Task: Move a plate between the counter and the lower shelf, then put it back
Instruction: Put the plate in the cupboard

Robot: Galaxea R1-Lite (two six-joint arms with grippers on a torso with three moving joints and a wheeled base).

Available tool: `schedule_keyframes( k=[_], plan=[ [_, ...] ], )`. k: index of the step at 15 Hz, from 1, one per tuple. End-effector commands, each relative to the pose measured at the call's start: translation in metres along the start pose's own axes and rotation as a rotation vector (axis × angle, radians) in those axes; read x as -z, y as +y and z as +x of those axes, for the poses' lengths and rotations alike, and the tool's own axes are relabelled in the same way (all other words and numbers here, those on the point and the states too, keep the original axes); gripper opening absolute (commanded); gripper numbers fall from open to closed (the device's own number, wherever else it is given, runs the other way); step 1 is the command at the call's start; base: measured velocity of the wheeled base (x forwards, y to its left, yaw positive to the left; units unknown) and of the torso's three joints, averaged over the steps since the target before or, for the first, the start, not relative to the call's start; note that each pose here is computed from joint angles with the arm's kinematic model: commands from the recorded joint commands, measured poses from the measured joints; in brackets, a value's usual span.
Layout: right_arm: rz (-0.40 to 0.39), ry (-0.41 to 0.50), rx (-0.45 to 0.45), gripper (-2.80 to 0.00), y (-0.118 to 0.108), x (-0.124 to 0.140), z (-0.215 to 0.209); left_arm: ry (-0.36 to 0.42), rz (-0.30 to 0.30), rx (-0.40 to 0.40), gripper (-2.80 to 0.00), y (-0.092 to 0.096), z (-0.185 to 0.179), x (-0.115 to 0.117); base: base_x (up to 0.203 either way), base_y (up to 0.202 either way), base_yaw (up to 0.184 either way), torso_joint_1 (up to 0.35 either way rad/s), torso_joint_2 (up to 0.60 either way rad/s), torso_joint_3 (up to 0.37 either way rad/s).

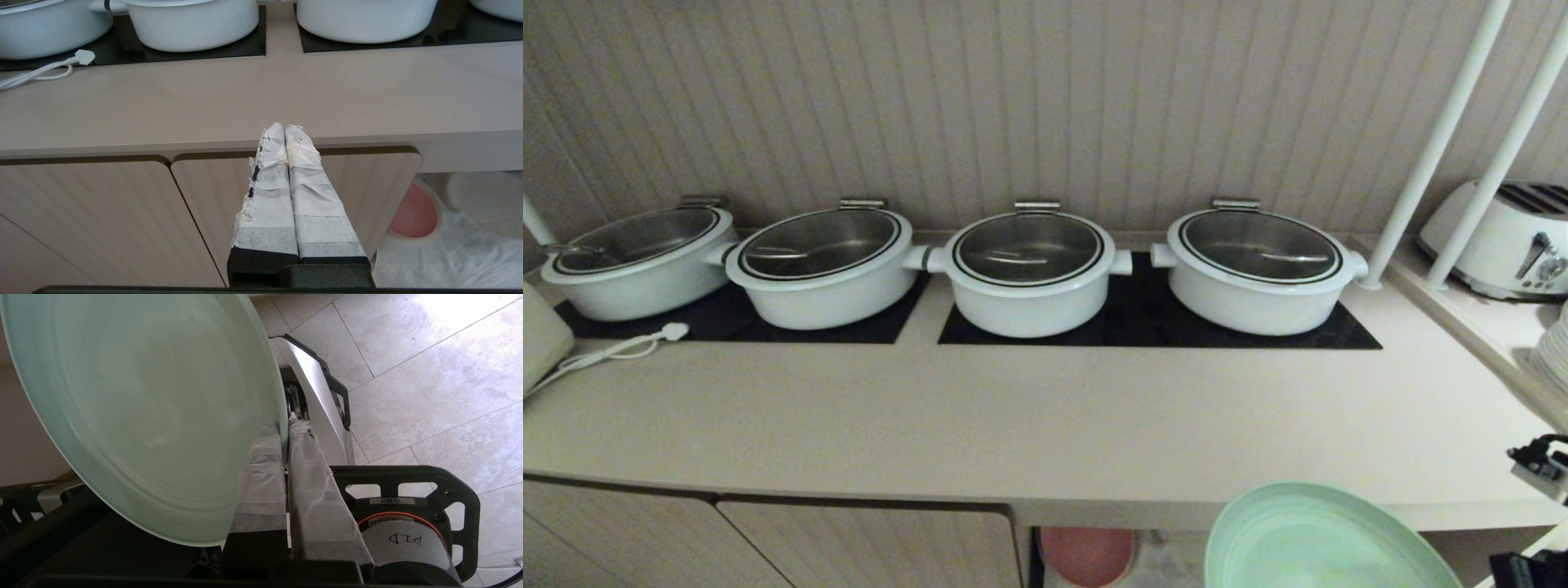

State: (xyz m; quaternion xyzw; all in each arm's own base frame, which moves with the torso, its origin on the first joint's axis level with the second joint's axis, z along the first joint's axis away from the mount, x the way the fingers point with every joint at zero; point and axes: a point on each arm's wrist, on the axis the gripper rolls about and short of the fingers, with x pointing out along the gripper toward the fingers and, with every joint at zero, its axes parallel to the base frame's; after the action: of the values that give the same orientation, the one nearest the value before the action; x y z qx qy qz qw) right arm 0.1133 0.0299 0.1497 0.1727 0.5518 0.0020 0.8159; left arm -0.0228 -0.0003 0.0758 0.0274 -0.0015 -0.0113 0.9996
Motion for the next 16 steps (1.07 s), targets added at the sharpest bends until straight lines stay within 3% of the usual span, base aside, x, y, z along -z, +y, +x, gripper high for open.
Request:
schedule_keyframes(
  k=[1,16],
  plan=[
    [0.001,0.004,0.001,-2.8,-0.0015,0.0029,0.0,-0.001,0.001,0.0,-2.8,0.0,0.0,0.0,0.0,0.0,0.0,0.0,0.0,0.0],
    [0.028,0.017,0.011,-2.8,-0.0076,0.0126,0.0024,-0.001,0.001,0.0,-2.8,0.0,0.0,0.0,0.0,0.0,0.0,0.0,0.0,0.0]
  ],
)
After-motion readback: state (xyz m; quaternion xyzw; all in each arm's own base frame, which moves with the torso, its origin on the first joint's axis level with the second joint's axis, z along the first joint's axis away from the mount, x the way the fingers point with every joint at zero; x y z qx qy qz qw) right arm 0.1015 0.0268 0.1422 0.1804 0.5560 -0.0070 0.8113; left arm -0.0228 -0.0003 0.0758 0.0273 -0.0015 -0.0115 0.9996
